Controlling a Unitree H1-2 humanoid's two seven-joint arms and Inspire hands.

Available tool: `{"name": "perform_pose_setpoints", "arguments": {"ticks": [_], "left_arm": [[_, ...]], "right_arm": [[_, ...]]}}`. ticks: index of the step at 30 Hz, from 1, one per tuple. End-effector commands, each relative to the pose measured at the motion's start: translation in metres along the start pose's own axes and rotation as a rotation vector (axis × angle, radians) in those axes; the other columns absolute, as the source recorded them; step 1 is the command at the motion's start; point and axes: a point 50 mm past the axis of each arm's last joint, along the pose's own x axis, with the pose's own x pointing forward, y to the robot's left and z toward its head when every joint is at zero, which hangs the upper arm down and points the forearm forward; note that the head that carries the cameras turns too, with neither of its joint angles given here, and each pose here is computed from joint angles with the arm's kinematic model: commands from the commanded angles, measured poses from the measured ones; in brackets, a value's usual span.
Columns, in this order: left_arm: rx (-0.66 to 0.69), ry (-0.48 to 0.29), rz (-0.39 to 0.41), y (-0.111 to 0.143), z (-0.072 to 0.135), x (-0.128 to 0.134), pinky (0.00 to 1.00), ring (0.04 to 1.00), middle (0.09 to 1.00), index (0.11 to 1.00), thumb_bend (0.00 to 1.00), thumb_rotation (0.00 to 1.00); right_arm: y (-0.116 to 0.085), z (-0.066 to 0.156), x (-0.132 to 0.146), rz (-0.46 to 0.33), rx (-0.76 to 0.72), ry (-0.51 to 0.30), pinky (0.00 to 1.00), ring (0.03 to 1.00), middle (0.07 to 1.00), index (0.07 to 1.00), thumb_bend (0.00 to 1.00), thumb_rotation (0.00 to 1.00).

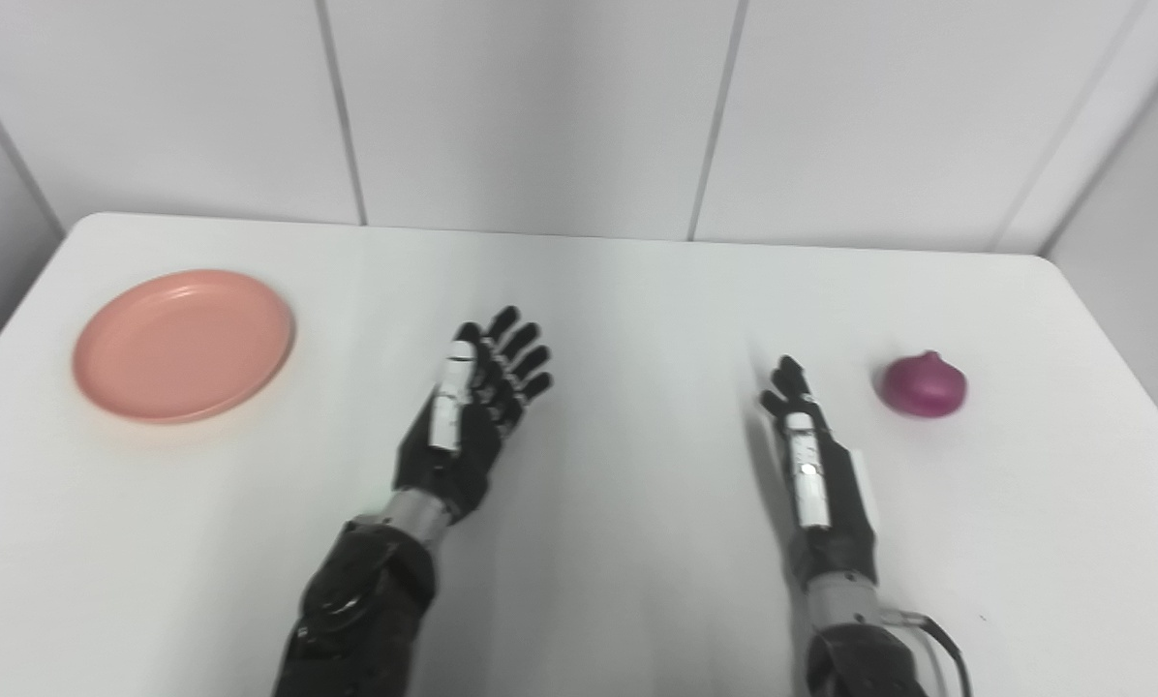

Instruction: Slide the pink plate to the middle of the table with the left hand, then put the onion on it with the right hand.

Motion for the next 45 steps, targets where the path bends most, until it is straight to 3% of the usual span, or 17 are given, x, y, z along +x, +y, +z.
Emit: {"name": "perform_pose_setpoints", "arguments": {"ticks": [1, 7, 11, 19, 23, 27, 34, 45], "left_arm": [[-0.002, 0.088, 0.034, 0.001, -0.023, -0.002, 0.94, 0.945, 0.956, 0.947, 0.43, 1.00], [0.011, 0.083, 0.018, -0.018, -0.035, 0.010, 0.94, 0.951, 0.963, 0.951, 0.43, 1.00], [0.042, 0.079, 0.014, -0.030, -0.040, 0.020, 0.92, 0.939, 0.958, 0.950, 0.44, 1.00], [0.057, 0.079, 0.017, -0.043, -0.052, 0.037, 0.92, 0.937, 0.951, 0.942, 0.44, 1.00], [0.070, 0.073, 0.005, -0.045, -0.057, 0.044, 0.90, 0.939, 0.957, 0.945, 0.44, 1.00], [0.074, 0.065, 0.005, -0.047, -0.062, 0.047, 0.89, 0.933, 0.953, 0.943, 0.44, 1.00], [0.091, 0.052, -0.006, -0.047, -0.063, 0.049, 0.91, 0.952, 0.970, 0.956, 0.45, 1.00], [0.140, -0.012, -0.007, -0.049, -0.050, 0.046, 0.90, 0.946, 0.967, 0.963, 0.44, 1.00]], "right_arm": [[-0.006, 0.001, 0.002, 0.010, 0.006, -0.022, 1.00, 0.958, 0.971, 0.975, 0.23, 1.00], [-0.021, -0.001, 0.009, 0.016, 0.011, -0.036, 1.00, 0.986, 0.996, 0.996, 0.13, 1.00], [-0.029, -0.006, 0.014, 0.012, 0.026, -0.018, 1.00, 0.999, 1.000, 1.000, 0.13, 1.00], [-0.044, -0.017, 0.025, 0.009, 0.031, -0.012, 1.00, 0.970, 0.980, 0.976, 0.30, 1.00], [-0.045, -0.015, 0.029, -0.007, 0.019, -0.014, 0.91, 0.927, 0.945, 0.935, 0.42, 1.00], [-0.047, -0.016, 0.030, -0.008, 0.013, -0.011, 0.88, 0.907, 0.923, 0.908, 0.49, 1.00], [-0.046, -0.016, 0.031, -0.009, 0.020, -0.005, 0.87, 0.891, 0.905, 0.877, 0.51, 0.97], [-0.039, -0.012, 0.031, -0.011, 0.026, -0.011, 0.76, 0.842, 0.864, 0.819, 0.53, 0.94]]}}
